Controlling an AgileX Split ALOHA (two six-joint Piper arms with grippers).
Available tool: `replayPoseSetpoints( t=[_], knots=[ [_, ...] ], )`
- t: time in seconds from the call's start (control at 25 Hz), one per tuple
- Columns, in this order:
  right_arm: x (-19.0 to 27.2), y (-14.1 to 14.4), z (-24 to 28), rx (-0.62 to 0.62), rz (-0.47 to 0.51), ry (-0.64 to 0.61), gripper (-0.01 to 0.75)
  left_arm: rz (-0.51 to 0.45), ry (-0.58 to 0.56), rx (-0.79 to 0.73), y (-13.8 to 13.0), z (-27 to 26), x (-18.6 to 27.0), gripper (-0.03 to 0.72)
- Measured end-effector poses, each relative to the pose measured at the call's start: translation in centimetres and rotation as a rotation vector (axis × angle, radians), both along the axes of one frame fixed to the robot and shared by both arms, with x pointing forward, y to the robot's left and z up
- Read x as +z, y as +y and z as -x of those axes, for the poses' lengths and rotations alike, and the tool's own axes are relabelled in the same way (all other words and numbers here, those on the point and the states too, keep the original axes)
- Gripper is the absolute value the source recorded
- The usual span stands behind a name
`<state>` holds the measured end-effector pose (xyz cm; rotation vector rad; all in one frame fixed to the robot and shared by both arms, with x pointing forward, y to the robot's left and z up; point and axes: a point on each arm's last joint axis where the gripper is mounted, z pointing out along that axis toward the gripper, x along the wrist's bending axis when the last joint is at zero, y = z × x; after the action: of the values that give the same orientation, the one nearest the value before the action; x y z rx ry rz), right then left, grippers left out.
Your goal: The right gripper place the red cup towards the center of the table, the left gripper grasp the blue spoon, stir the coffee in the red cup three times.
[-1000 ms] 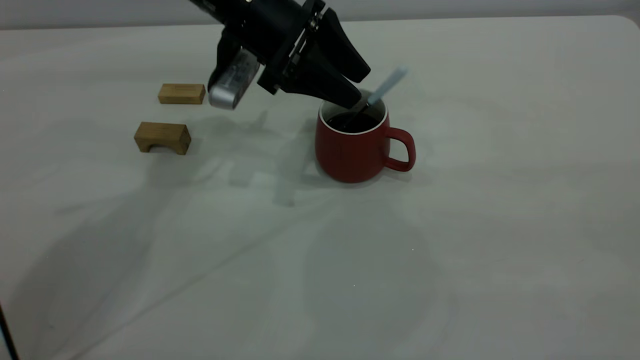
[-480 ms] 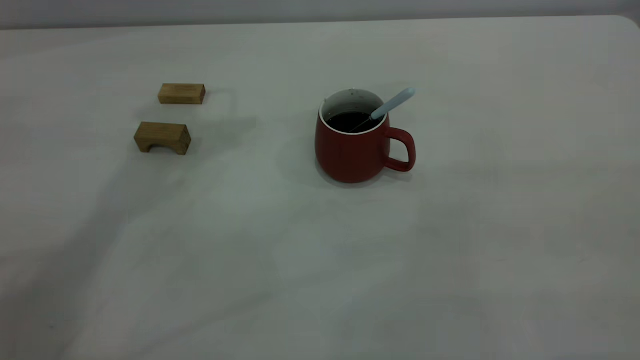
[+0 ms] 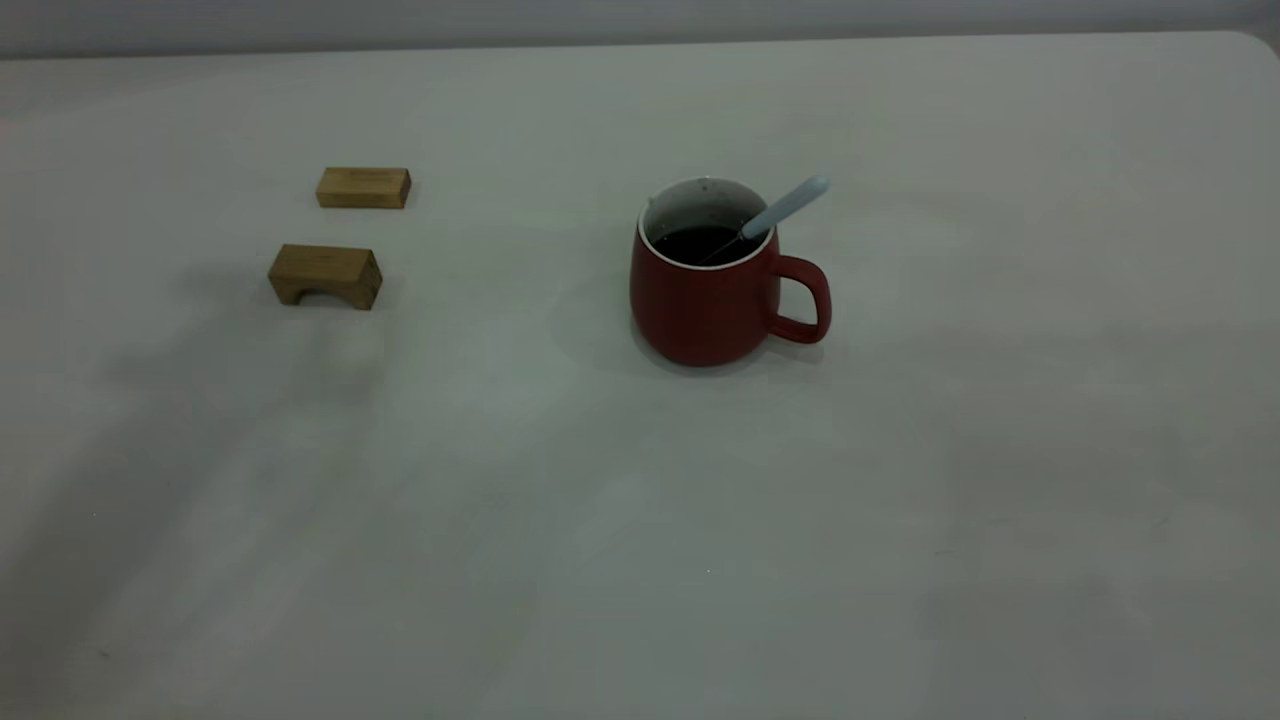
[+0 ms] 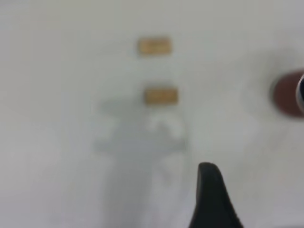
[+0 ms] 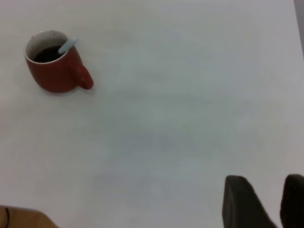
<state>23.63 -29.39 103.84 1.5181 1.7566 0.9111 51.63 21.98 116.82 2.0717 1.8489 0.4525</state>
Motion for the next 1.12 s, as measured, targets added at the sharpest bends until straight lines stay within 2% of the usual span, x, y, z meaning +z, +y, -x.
replayPoseSetpoints(
  t=[0.16,0.32,0.52,0.8,1.12],
  knots=[
    [0.0,0.0,0.0,0.0,0.0,0.0,0.24,-0.013,0.043,0.021,2.7,7.8,-2.3,0.533],
    [0.0,0.0,0.0,0.0,0.0,0.0,0.24,-0.034,0.004,0.042,5.7,15.3,-5.1,0.533],
    [0.0,0.0,0.0,0.0,0.0,0.0,0.24,-0.018,-0.058,0.196,8.5,20.8,-8.2,0.533],
    [0.0,0.0,0.0,0.0,0.0,0.0,0.24,-0.023,-0.232,0.237,9.3,26.0,-10.6,0.533],
    [0.0,0.0,0.0,0.0,0.0,0.0,0.24,0.007,-0.294,0.222,8.9,27.6,-13.3,0.533]
  ],
)
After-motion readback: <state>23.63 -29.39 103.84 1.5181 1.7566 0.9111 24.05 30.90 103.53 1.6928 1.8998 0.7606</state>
